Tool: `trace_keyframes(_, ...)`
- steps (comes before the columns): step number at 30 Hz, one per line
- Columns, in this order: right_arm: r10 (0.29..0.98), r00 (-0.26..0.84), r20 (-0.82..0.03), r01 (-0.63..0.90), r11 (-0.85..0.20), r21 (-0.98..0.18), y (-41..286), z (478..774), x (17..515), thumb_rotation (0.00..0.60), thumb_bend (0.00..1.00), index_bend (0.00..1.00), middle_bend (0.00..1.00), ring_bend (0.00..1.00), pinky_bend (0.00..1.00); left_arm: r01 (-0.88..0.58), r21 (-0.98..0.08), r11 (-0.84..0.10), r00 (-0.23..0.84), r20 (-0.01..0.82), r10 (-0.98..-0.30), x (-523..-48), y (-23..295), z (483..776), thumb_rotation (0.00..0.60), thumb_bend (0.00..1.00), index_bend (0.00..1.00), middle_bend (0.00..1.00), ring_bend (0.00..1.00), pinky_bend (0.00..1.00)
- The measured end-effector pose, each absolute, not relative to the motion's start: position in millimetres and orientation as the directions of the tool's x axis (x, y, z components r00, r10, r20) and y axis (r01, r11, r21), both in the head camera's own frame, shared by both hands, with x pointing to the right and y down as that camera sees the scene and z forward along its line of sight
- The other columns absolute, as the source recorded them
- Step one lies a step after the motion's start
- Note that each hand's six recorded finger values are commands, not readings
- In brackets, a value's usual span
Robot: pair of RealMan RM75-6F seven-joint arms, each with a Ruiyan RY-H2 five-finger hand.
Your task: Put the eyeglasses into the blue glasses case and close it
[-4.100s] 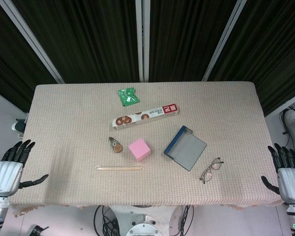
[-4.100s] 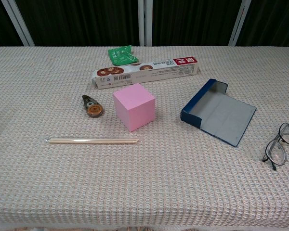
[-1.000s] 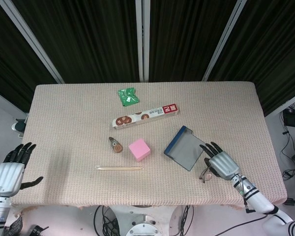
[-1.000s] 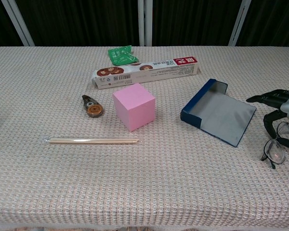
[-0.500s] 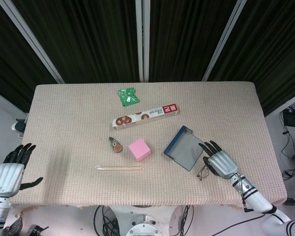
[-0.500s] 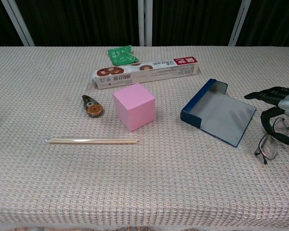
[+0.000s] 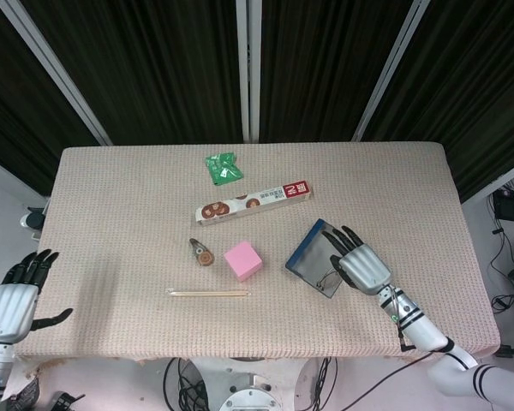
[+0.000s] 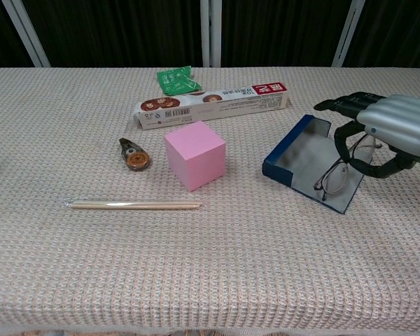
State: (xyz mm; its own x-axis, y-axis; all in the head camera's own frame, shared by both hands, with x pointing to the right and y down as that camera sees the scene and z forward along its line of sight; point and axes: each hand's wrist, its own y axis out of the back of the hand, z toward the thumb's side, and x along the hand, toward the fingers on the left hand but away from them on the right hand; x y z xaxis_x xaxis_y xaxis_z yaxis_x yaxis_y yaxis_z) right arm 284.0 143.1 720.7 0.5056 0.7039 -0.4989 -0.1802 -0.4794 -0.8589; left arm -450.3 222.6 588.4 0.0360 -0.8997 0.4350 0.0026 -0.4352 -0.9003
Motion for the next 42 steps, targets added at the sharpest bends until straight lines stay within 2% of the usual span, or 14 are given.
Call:
trace_keyframes(8,0.726,0.484,-0.488,-0.179,-0.464,-0.868,121.3,738.5,261.7,0.600,0.47,0.67,0.03,0.00,0.00,0.000,-0.900,-0.436,0.020,0.436,-0.900,-457.6,223.4,587.5,0.482,0.10,0.07,0.06,0.07,0.19)
trace_keyframes(20,0.732,0.473,-0.490,-0.177,-0.466,-0.867,115.2,752.3,248.8,0.600,0.47,0.67,0.04,0.00,0.00,-0.008,-0.897,-0.441,0.006,0.441,-0.897,-462.8,225.4,589.0,0.485,0.10,0.07,0.06,0.07,0.19)
trace_keyframes(23,0.733,0.474,-0.488,-0.180,-0.462,-0.868,114.4,753.5,247.8,0.600,0.45,0.65,0.03,0.00,0.00,-0.015,-0.895,-0.446,0.001,0.446,-0.895,-464.1,225.9,590.0,0.490,0.10,0.07,0.06,0.07,0.19)
trace_keyframes(26,0.735,0.478,-0.481,-0.181,-0.453,-0.873,113.4,753.7,247.4,0.600,0.39,0.56,0.02,0.00,0.00,-0.017,-0.894,-0.447,-0.006,0.447,-0.894,-466.4,226.1,590.3,0.490,0.10,0.07,0.06,0.07,0.19)
trace_keyframes(28,0.736,0.482,-0.475,-0.180,-0.447,-0.876,112.7,753.4,247.2,0.600,0.35,0.44,0.01,0.00,0.00,-0.018,-0.894,-0.447,-0.006,0.447,-0.895,-467.0,226.1,590.2,0.487,0.10,0.07,0.06,0.07,0.19)
trace_keyframes(31,0.730,0.497,-0.470,-0.181,-0.443,-0.878,113.9,752.9,245.9,0.600,0.33,0.23,0.00,0.00,0.00,-0.023,-0.894,-0.448,0.006,0.448,-0.894,-465.8,226.5,590.2,0.482,0.10,0.07,0.06,0.07,0.19)
trace_keyframes(34,0.718,0.520,-0.462,-0.189,-0.430,-0.883,116.2,751.9,245.7,0.600,0.33,0.07,0.00,0.00,0.00,-0.027,-0.892,-0.451,0.017,0.451,-0.893,-464.7,227.4,591.2,0.481,0.10,0.07,0.06,0.07,0.19)
trace_keyframes(37,0.714,0.536,-0.450,-0.192,-0.415,-0.889,116.6,750.4,247.5,0.600,0.33,0.00,0.00,0.00,0.00,-0.028,-0.891,-0.453,0.017,0.453,-0.891,-464.3,227.6,592.0,0.482,0.09,0.07,0.06,0.07,0.19)
trace_keyframes(42,0.721,0.559,-0.410,-0.155,-0.395,-0.905,117.2,742.4,247.3,0.600,0.32,0.00,0.00,0.00,0.00,-0.028,-0.893,-0.450,0.014,0.450,-0.893,-464.5,227.9,590.8,0.482,0.09,0.07,0.06,0.07,0.19)
